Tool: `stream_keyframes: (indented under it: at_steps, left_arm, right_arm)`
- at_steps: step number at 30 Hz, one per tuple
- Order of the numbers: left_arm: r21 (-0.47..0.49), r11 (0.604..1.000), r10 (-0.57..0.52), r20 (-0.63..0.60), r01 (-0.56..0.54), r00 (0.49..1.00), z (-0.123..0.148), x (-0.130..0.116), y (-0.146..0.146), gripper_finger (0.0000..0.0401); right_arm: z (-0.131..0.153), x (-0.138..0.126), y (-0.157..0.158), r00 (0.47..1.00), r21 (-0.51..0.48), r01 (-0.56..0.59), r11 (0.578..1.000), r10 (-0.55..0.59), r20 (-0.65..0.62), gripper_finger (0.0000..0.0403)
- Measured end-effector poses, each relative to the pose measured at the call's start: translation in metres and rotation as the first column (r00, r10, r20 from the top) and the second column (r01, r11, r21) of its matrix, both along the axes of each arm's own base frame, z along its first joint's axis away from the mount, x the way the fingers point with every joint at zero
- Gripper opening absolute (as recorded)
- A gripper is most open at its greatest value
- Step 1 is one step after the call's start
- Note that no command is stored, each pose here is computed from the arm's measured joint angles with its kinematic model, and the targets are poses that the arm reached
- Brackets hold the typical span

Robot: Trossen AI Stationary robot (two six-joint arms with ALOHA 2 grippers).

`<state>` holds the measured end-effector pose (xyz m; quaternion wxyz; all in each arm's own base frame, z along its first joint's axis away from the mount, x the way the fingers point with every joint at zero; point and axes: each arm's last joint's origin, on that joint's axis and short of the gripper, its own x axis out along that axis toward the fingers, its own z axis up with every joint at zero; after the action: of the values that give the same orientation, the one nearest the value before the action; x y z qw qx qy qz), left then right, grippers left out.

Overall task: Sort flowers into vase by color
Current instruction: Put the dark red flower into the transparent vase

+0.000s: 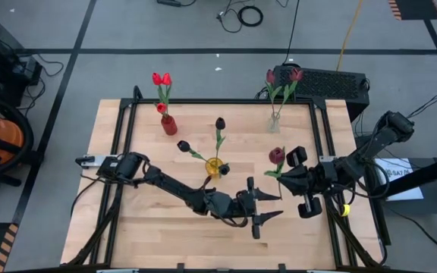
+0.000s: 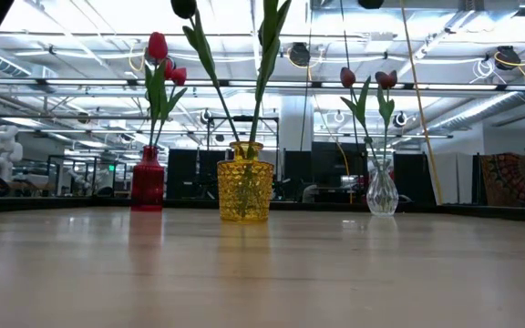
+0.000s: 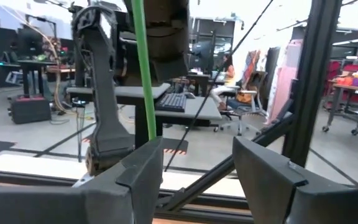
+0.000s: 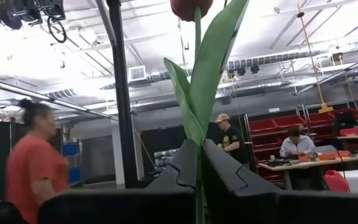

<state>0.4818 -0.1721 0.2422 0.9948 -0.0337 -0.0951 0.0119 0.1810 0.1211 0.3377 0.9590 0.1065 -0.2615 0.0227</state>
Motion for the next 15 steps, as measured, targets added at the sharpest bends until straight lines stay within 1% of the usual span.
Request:
stream_keyframes:
  at_steps: [5,8,11,13,15]
  left_arm:
    - [-0.002,1.0,0.003,0.0,-0.003,1.0,0.0,-0.002,-0.005,0.0201]
    - [0.034,0.999,-0.003,0.01,0.003,1.0,0.001,-0.005,-0.013,0.0199]
    - [0.08,0.993,0.088,0.04,-0.091,0.995,0.004,-0.012,-0.024,0.0193]
    - [0.107,0.981,0.158,0.046,-0.163,0.986,0.006,-0.016,-0.028,0.0189]
    - [0.122,0.971,0.199,0.048,-0.204,0.979,0.007,-0.018,-0.031,0.0187]
  right_arm:
    - [0.0,0.0,0.0,1.0,0.0,0.0,1.0,0.0,0.0,0.0002]
    - [0.0,0.0,0.0,1.0,0.0,-0.001,1.0,0.001,-0.001,0.0002]
    - [0.0,0.0,0.0,1.0,0.0,-0.003,1.0,0.003,0.0,0.0002]
    - [0.0,0.0,0.0,1.0,0.0,-0.003,1.0,0.003,0.0,0.0002]
    - [0.0,0.0,0.0,1.0,0.0,-0.003,1.0,0.003,0.0,0.0002]
